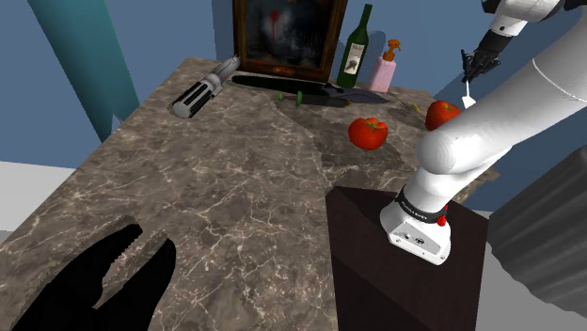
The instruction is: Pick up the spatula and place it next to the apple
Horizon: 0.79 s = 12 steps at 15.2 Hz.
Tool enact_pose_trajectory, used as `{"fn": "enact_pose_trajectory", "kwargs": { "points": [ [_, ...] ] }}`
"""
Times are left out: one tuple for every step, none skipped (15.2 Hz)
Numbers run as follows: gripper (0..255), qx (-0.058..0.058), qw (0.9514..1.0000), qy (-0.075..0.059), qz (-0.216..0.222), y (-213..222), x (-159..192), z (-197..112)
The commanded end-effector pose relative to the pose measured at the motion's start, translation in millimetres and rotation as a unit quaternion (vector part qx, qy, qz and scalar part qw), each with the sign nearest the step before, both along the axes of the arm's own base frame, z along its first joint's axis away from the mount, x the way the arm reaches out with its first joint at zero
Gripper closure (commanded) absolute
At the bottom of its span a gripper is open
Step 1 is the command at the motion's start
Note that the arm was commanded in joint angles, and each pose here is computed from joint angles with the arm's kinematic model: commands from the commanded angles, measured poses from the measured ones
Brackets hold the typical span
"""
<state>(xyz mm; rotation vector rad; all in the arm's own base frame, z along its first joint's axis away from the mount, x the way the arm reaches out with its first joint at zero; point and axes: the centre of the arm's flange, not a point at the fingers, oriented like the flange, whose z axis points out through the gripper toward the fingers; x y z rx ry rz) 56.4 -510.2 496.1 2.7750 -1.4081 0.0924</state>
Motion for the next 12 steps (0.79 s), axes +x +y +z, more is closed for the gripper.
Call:
{"fn": "enact_pose_trajectory", "kwargs": {
  "points": [
    [255, 0.0, 1.0, 0.0, 0.0, 0.8, 1.5, -10.2],
    [255, 0.0, 1.0, 0.0, 0.0, 0.8, 1.5, -15.5],
    [255, 0.0, 1.0, 0.0, 0.0, 0.8, 1.5, -20.8],
    [255, 0.0, 1.0, 0.0, 0.0, 0.8, 1.5, -26.1],
    [255, 0.0, 1.0, 0.0, 0.0, 0.8, 1.5, -31.3],
    [255, 0.0, 1.0, 0.0, 0.0, 0.8, 1.5, -36.6],
    [255, 0.0, 1.0, 0.0, 0.0, 0.8, 1.5, -41.9],
    [255, 0.0, 1.0, 0.0, 0.0, 0.8, 1.5, -47.2],
    [255, 0.0, 1.0, 0.0, 0.0, 0.8, 1.5, -52.5],
    [255, 0.0, 1.0, 0.0, 0.0, 0.8, 1.5, -57.7],
    [255, 0.0, 1.0, 0.0, 0.0, 0.8, 1.5, -63.0],
    [255, 0.0, 1.0, 0.0, 0.0, 0.8, 1.5, -68.3]
  ]
}}
